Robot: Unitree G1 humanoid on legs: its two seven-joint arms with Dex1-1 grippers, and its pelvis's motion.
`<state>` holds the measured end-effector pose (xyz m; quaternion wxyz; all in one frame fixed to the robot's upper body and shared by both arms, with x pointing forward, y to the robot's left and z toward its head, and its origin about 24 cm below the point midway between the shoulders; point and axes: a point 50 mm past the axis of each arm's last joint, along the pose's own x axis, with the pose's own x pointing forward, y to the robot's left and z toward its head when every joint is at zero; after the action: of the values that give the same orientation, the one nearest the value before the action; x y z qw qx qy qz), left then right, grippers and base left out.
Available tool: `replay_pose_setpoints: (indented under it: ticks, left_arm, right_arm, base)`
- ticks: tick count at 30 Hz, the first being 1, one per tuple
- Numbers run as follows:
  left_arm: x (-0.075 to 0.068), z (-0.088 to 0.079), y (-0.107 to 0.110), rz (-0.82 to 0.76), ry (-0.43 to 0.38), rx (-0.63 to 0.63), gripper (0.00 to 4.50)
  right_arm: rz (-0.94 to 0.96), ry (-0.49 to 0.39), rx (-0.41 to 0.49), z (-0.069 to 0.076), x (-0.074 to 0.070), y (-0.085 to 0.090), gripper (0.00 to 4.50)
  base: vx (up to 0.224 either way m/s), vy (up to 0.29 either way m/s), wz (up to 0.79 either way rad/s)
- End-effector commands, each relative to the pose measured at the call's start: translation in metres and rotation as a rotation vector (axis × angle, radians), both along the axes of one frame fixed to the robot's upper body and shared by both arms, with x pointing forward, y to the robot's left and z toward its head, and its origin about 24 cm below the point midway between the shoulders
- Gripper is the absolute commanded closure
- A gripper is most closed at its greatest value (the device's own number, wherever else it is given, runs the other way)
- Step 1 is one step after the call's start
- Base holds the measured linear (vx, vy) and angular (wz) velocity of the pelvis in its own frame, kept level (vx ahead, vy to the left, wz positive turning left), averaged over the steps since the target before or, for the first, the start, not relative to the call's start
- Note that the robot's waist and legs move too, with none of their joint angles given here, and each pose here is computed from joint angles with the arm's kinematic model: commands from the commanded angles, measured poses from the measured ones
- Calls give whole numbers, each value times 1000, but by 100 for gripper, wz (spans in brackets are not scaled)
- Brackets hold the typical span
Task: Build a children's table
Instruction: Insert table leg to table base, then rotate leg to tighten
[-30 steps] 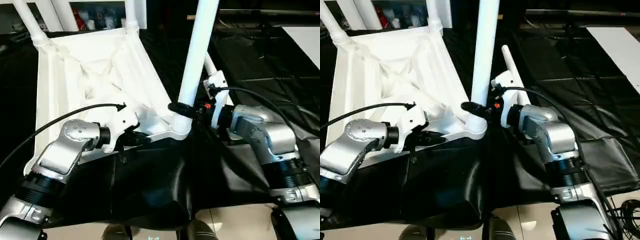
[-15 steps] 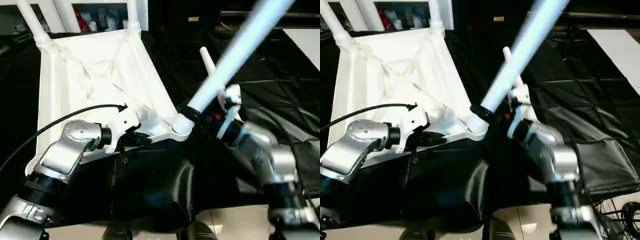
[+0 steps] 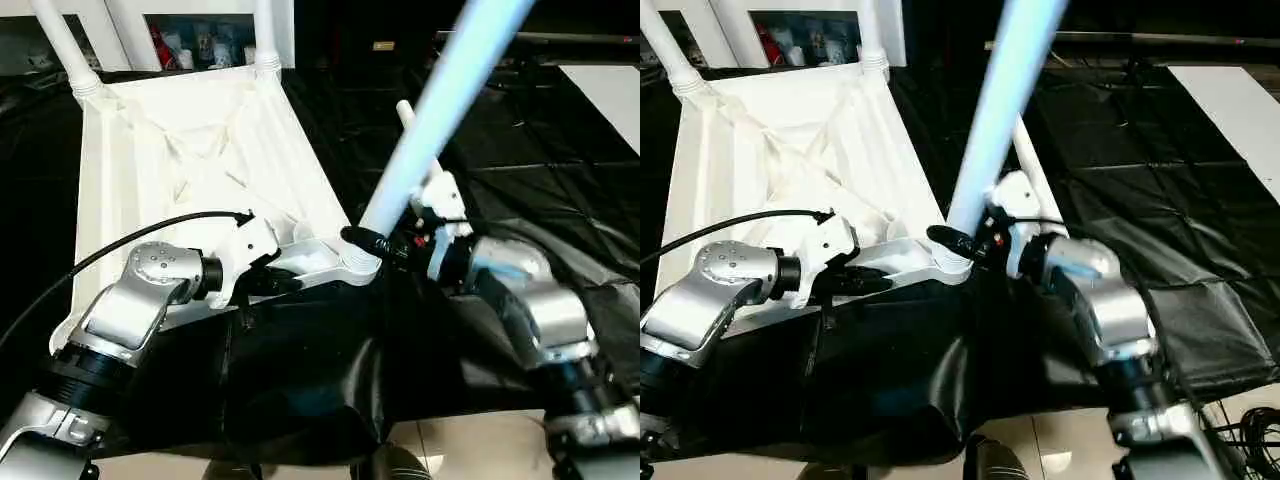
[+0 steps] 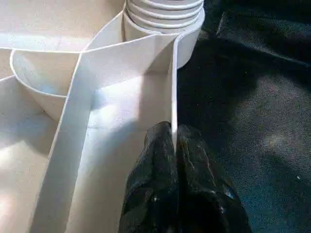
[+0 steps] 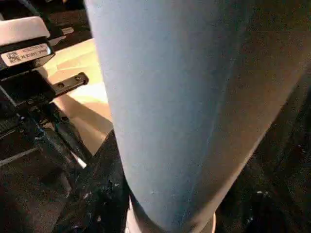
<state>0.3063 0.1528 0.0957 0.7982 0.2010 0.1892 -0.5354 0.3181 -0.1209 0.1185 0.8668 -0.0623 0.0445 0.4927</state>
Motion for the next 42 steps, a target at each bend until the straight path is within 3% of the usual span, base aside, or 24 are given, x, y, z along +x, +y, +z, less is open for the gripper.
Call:
replay_pose_setpoints:
  ticks: [1, 5, 14, 25, 30, 35, 39, 42]
  left_arm:
    - [-2, -9, -1, 0, 25, 12, 450]
    - [-3, -9, -2, -8, 30, 15, 450]
    - [-5, -11, 0, -33, 50, 33, 450]
    - [-7, -13, 2, -54, 76, 56, 450]
    - [-2, -17, 2, 5, 75, 87, 450]
    - [6, -24, -25, 178, 88, 58, 450]
    - [8, -27, -39, 250, 100, 62, 450]
    - [11, -28, -66, 307, 87, 57, 450]
  right_arm:
    - [82, 219, -94, -42, -13, 7, 265]
    - [49, 251, -120, -45, -2, 7, 265]
    - [98, 357, -161, -60, -3, 8, 265]
    - [115, 344, -190, -64, 1, 6, 265]
    - [44, 338, -184, -68, 3, 7, 265]
    - [-258, 369, -111, -79, 12, 22, 265]
    - [-348, 373, -96, -82, 17, 30, 265]
    - [-454, 426, -38, -84, 23, 47, 265]
  base:
    - [0, 0, 0]
    - [0, 0, 0]
    - [0, 0, 0]
    - [0, 0, 0]
    - [0, 0, 0]
    - [0, 0, 0]
    - [0, 0, 0]
    - [-17, 22, -5]
